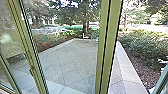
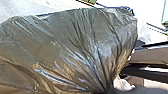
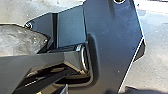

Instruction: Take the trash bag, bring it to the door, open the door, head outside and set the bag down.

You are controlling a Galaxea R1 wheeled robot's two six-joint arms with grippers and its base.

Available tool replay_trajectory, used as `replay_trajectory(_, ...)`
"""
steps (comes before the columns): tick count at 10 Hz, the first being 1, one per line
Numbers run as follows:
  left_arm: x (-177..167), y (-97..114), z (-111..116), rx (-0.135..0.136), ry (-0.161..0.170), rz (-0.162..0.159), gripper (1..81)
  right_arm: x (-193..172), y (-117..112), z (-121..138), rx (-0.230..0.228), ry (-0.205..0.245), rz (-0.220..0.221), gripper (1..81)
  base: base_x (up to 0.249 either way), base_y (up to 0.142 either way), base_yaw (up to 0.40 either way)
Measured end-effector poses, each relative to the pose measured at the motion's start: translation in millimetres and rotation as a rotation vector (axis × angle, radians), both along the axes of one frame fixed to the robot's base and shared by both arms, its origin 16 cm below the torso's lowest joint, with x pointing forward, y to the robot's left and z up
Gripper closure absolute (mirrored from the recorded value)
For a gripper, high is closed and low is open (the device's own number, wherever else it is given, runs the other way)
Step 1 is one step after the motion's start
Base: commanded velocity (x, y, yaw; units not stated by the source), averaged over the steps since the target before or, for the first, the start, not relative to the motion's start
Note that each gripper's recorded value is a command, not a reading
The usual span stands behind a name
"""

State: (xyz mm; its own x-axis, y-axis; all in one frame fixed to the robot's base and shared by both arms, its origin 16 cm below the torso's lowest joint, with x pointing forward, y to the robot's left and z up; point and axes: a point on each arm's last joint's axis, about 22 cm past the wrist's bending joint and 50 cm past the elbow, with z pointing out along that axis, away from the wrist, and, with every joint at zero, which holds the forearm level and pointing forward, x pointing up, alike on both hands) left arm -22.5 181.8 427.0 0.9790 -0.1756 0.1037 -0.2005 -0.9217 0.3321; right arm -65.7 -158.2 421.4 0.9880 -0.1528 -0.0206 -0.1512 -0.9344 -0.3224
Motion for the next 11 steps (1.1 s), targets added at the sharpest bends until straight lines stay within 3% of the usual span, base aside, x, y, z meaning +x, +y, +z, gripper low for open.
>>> replay_trajectory(8, -0.3, -0.9, 0.0, -0.001, 0.002, -0.004, 81.1, -3.6, 9.4, 1.1, 0.011, 0.005, 0.003, 1.0, 0.000, 0.000, 0.000)
replay_trajectory(11, -1.2, -3.3, 0.3, -0.004, 0.004, -0.005, 81.1, -3.5, 9.4, 1.1, 0.011, 0.004, 0.004, 1.0, 0.000, 0.000, -0.138)
